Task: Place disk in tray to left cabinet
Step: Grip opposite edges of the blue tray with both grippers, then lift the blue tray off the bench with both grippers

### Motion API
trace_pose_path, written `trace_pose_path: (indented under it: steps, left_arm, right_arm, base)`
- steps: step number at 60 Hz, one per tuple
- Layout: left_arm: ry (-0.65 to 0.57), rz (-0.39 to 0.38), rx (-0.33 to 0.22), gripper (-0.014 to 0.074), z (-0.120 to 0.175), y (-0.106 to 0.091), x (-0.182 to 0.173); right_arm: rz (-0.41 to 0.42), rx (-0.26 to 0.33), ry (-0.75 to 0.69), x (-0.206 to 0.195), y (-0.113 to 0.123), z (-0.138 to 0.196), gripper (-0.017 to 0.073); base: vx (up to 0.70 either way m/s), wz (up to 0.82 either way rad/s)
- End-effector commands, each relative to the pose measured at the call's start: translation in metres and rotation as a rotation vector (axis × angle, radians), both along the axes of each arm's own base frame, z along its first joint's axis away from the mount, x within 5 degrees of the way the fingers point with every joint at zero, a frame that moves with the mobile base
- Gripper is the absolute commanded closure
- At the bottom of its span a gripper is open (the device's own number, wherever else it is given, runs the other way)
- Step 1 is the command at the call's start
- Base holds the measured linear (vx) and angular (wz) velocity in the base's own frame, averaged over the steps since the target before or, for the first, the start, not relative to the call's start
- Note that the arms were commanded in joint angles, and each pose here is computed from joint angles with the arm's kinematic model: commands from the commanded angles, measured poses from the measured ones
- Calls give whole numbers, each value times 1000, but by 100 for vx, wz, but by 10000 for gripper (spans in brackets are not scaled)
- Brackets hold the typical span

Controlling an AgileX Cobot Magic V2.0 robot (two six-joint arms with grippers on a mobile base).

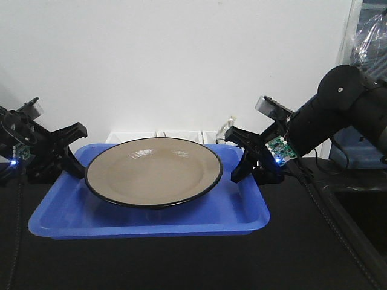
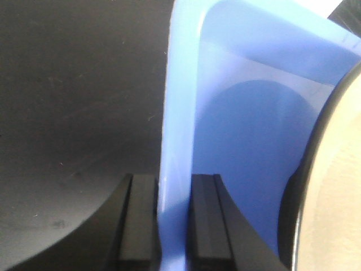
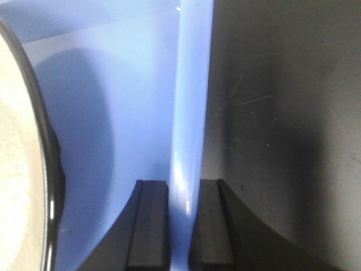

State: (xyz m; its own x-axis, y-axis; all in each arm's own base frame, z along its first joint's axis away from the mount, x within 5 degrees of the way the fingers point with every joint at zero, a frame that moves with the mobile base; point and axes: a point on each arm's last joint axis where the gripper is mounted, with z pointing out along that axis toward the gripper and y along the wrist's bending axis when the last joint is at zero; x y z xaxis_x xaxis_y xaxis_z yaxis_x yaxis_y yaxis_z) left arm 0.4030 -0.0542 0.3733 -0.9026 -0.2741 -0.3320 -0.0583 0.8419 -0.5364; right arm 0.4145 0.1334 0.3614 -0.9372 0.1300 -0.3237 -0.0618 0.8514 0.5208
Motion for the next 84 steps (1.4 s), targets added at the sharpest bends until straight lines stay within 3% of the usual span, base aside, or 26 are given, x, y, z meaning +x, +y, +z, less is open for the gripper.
trace_pose_path:
  steps: [1, 84]
  left_arm:
    - [-87, -55, -179, 594, 45, -25, -23]
    - [-88, -53, -179, 594, 45, -24, -23]
  right_arm:
    - [47, 184, -118, -22, 18, 48, 565]
    - [47, 184, -118, -22, 18, 48, 565]
  base:
    - [0, 0]
    - [-2, 3]
